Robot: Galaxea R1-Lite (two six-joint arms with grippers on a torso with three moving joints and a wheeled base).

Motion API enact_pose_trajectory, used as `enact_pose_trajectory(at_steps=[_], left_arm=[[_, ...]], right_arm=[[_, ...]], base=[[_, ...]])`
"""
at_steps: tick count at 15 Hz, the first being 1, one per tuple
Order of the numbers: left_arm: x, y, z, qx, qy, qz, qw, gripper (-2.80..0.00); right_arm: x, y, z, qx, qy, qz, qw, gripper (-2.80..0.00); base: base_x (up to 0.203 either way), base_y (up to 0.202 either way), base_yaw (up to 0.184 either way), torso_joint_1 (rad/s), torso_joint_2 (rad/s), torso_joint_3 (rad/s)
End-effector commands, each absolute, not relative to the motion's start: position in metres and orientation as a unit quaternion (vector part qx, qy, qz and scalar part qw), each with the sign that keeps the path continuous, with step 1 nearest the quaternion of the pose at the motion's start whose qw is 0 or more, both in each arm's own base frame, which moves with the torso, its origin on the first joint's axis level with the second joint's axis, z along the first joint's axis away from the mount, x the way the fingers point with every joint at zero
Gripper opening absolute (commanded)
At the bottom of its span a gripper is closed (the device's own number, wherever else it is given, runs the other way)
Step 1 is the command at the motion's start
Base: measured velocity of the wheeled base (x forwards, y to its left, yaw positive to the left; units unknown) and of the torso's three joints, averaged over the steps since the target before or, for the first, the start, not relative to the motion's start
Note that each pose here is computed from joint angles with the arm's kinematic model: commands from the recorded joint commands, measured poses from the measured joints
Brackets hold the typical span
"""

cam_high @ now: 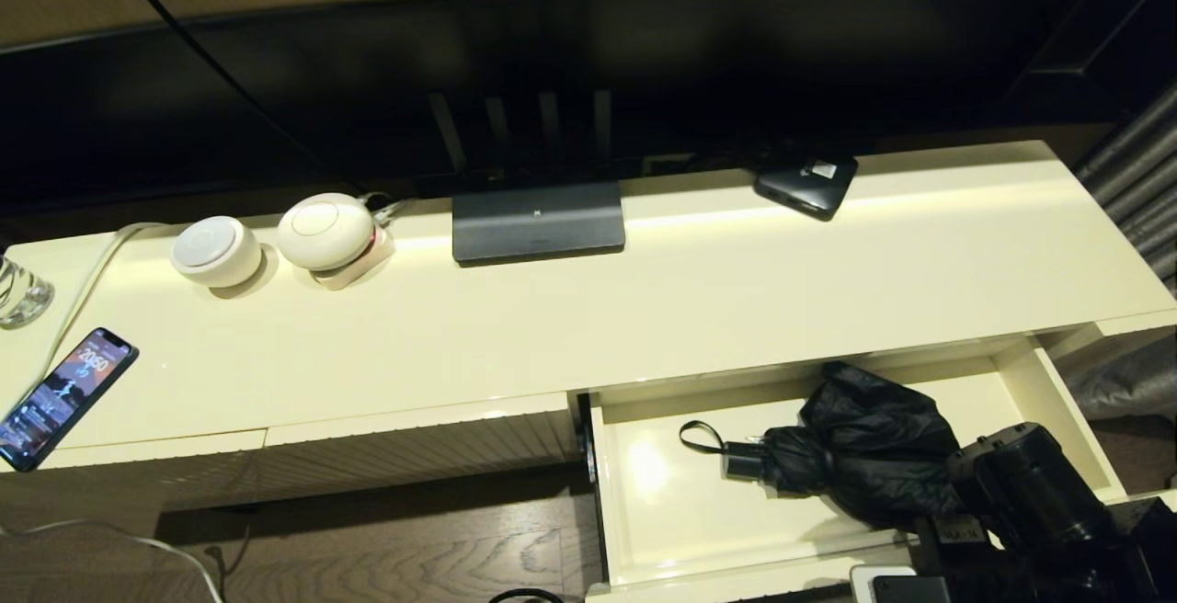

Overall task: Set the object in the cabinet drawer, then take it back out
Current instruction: Close the drawer

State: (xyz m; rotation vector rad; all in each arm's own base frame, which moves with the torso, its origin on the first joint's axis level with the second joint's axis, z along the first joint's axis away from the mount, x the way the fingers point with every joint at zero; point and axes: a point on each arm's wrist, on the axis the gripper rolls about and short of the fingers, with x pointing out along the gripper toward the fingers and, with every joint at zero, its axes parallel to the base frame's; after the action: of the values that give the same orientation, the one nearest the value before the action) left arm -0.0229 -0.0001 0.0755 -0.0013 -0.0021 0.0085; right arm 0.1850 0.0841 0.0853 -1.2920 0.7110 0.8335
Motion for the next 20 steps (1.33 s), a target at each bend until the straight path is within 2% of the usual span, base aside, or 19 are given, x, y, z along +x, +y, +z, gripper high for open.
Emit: enact_pose_trajectory(at_steps=[1, 6, 15, 20], left_arm=[[-0.023, 0.000, 0.075, -0.001, 0.002, 0.005, 1.000, -2.80], [-0.023, 0.000, 0.075, -0.001, 0.002, 0.005, 1.000, -2.80], [-0.023, 0.000, 0.075, -0.001, 0.001, 0.005, 1.000, -2.80], [-0.023, 0.000, 0.075, -0.001, 0.002, 0.005, 1.000, -2.80]], right_arm=[[0.188, 0.085, 0.084, -0.578, 0.313, 0.360, 0.662, -2.80], [0.195, 0.088, 0.085, -0.583, 0.299, 0.341, 0.674, -2.80], [0.228, 0.094, 0.096, -0.579, 0.222, 0.282, 0.732, -2.80], [0.240, 0.091, 0.094, -0.593, 0.196, 0.260, 0.736, -2.80]], base=[[0.000, 0.000, 0.000, 0.000, 0.00, 0.000], [0.000, 0.000, 0.000, 0.000, 0.00, 0.000], [0.000, 0.000, 0.000, 0.000, 0.00, 0.000], [0.000, 0.000, 0.000, 0.000, 0.00, 0.000]])
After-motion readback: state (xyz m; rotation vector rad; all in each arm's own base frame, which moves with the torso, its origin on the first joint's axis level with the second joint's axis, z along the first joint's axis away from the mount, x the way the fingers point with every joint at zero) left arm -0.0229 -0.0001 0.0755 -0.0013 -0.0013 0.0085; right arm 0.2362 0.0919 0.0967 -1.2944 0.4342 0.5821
